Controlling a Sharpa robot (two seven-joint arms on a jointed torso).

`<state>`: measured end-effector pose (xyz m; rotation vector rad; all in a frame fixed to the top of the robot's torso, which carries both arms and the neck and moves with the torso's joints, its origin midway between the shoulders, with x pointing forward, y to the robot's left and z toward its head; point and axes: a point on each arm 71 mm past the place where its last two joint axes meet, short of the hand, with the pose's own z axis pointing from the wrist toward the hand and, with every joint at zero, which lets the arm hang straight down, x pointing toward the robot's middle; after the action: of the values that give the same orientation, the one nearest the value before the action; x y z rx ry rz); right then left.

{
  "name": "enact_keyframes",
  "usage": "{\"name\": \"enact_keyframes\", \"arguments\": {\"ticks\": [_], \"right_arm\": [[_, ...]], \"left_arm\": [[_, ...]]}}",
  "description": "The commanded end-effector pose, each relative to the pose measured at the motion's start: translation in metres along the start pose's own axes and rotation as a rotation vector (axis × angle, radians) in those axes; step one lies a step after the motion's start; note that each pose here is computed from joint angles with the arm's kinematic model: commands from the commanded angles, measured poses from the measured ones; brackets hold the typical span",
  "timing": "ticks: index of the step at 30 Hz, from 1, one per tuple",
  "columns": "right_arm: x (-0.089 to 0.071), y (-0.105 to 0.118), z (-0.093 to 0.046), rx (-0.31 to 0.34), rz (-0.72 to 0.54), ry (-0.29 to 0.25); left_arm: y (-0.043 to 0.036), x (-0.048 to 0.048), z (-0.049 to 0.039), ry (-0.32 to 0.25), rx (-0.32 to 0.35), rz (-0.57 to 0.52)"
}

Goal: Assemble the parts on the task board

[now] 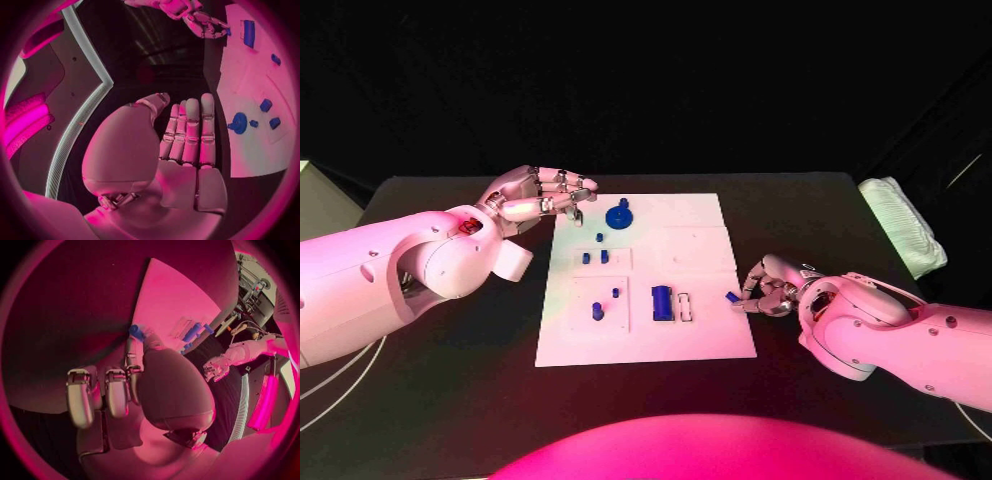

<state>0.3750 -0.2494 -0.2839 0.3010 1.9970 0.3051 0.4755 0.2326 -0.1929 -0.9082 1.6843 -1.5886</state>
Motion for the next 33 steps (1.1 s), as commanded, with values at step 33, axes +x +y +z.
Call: {"name": "enact_keyframes", "arguments": {"ticks": [33], "right_arm": [[-0.006, 0.045, -0.015, -0.052, 0.214, -0.016]], "left_arm": [[-0.0012, 0.0024, -0.0003, 0.017, 0.005, -0.008]]}}
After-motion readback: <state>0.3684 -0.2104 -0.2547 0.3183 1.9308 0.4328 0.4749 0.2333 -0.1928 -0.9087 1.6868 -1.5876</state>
